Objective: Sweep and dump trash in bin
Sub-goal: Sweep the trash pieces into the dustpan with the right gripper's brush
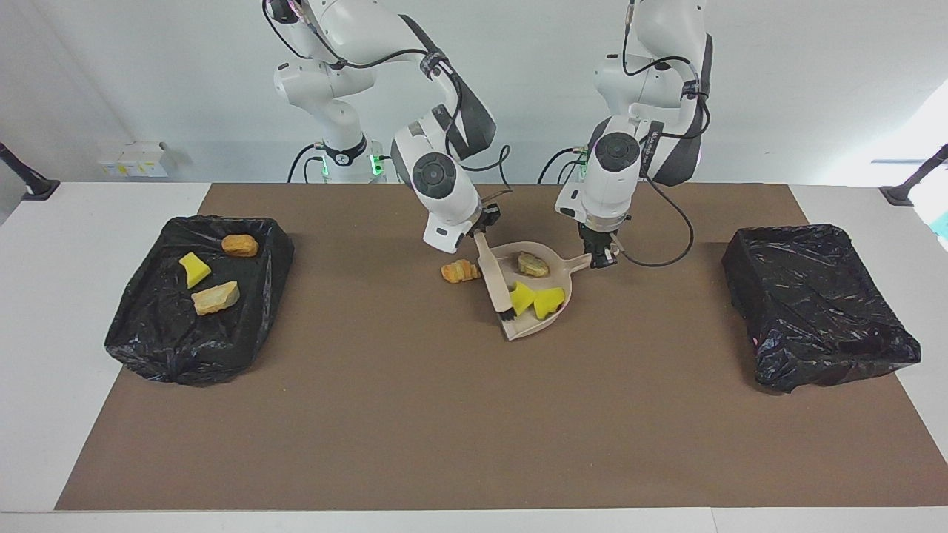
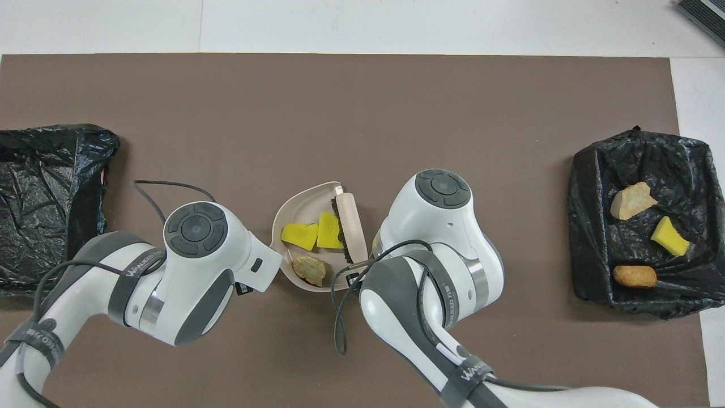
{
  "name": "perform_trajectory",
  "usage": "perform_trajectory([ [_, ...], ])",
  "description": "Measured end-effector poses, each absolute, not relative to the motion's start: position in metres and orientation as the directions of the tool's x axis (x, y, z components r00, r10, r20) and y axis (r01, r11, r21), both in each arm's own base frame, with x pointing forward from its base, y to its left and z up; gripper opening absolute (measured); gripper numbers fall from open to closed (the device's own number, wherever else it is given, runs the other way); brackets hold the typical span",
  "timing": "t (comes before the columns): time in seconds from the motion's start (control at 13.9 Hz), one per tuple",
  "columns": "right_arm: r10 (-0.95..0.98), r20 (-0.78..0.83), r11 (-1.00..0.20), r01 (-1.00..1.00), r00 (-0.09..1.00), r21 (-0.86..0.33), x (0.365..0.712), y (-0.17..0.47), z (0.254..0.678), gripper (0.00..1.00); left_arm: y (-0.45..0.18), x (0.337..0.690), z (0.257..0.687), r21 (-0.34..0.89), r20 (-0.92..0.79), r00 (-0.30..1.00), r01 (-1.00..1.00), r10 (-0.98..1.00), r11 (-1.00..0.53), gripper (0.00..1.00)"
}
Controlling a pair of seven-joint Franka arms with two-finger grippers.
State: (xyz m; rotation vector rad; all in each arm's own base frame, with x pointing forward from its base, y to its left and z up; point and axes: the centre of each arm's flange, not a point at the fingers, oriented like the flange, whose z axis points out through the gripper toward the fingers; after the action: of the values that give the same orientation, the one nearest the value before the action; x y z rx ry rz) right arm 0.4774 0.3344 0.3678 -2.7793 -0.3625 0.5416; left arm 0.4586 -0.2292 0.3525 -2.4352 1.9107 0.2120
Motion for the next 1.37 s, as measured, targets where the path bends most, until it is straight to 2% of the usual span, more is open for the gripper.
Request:
perform_trajectory([
  [0.29,0.184,-0.383,-0.955,0.073,0.905,-0.286,0.478,0.306,0.403,0.26,-0.228,0.459,0.353,0.058,-0.129,0.185,-0.979,-0.974,-0.194,0.31],
  [0.5,-0.036,-0.462,-0.977,-0.129,0.886,-0.17,0.47,0.288,0.405,0.26,-0.231,0.455,0.354,0.046,-0.186,0.106,-0.992,-0.977,-0.117,0.31],
  [0.65,-0.156,-0.501,-0.97,-0.227,0.851,-0.083,0.451,0.287,0.393,0.26,-0.243,0.439,0.358,0.073,-0.255,0.054,-0.994,-0.965,-0.075,0.31],
  [0.86,-0.3,-0.484,-0.942,-0.334,0.822,0.018,0.406,0.296,0.375,0.26,-0.253,0.425,0.364,0.074,-0.297,0.096,-0.99,-0.95,-0.124,0.31],
  [1.08,-0.326,-0.429,-0.937,-0.349,0.843,0.027,0.366,0.304,0.358,0.26,-0.253,0.424,0.364,0.07,-0.302,0.107,-0.988,-0.947,-0.134,0.31],
  [1.37,-0.138,-0.392,-0.979,-0.185,0.91,-0.085,0.379,0.3,0.341,0.26,-0.253,0.424,0.364,0.068,-0.301,0.113,-0.988,-0.947,-0.139,0.31],
])
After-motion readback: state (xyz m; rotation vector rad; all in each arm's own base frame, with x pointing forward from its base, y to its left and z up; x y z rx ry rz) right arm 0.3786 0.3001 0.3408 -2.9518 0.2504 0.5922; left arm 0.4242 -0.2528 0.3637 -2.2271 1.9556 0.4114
